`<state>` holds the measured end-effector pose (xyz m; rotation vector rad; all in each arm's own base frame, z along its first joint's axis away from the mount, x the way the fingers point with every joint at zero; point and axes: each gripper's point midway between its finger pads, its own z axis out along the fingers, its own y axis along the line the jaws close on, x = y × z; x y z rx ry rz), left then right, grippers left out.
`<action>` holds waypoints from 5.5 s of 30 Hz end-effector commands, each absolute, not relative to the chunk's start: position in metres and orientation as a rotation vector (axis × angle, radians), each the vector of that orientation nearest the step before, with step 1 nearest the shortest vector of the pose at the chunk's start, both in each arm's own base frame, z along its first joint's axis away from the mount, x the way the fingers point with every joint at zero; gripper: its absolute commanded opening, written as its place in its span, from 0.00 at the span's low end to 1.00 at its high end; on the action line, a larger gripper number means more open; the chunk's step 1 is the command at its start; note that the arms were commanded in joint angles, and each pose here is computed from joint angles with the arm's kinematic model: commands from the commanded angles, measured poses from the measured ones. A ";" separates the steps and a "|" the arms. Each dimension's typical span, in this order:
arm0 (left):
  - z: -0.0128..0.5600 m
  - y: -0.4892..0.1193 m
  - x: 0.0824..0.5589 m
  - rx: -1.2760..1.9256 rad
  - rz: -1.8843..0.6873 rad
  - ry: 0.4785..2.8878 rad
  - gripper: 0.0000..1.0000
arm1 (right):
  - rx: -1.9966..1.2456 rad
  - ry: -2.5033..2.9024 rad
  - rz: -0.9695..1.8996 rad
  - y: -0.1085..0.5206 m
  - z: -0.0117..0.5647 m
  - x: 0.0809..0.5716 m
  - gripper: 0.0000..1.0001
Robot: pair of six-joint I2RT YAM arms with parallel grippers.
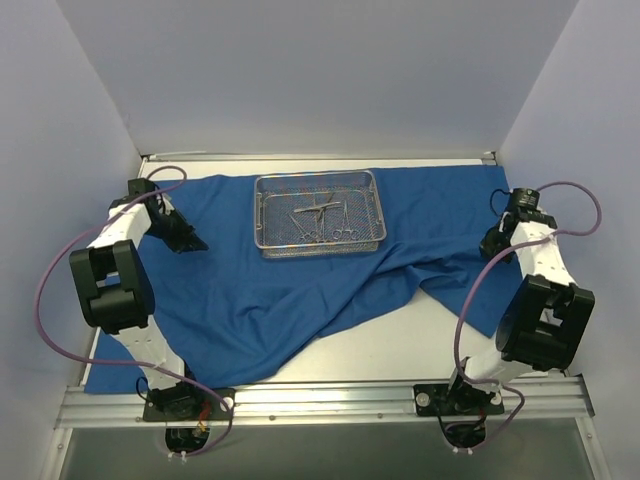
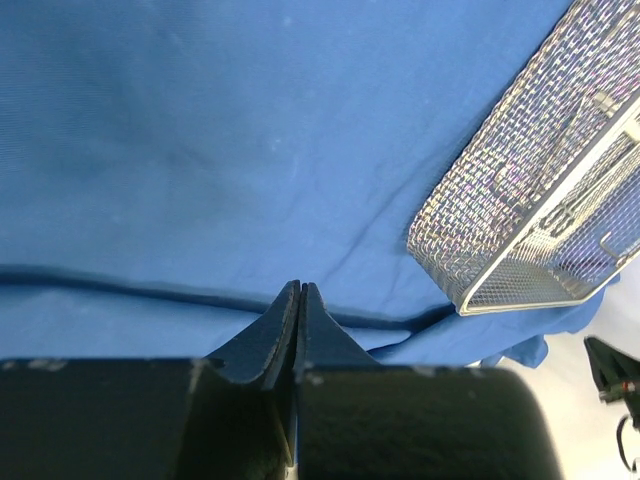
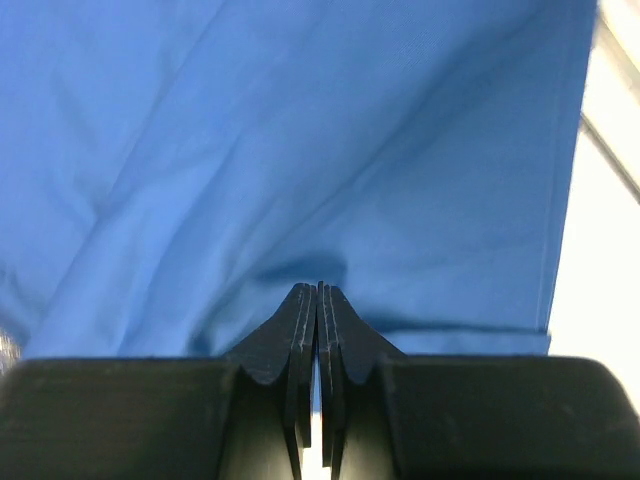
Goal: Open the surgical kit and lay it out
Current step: Smooth out the surgical kit at the center of the board.
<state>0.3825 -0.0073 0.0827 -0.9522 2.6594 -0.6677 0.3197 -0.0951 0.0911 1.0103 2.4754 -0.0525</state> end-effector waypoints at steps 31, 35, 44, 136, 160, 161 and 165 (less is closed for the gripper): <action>0.096 -0.003 0.403 -0.903 -0.738 2.608 0.02 | 1.458 2.769 -1.061 -0.154 0.049 0.167 0.00; 0.095 0.000 0.403 -0.895 -0.711 2.611 0.02 | 1.259 2.707 -0.811 -0.148 0.085 0.227 0.00; 0.095 -0.004 0.424 -0.820 -0.624 2.616 0.02 | 0.753 2.446 -0.323 -0.082 0.138 0.448 0.00; 0.137 -0.110 0.484 -0.474 -0.672 2.658 0.02 | 0.326 2.523 0.460 0.080 0.093 0.532 0.00; 0.019 -0.117 0.530 -0.956 -0.652 2.838 0.02 | 0.559 2.607 0.519 0.106 -0.011 0.570 0.00; 0.016 -0.114 0.533 -0.980 -0.660 2.828 0.02 | 0.587 2.636 0.492 0.103 -0.027 0.568 0.00; -0.002 -0.111 0.549 -1.075 -0.767 2.784 0.02 | 0.707 2.618 0.441 0.096 -0.046 0.585 0.00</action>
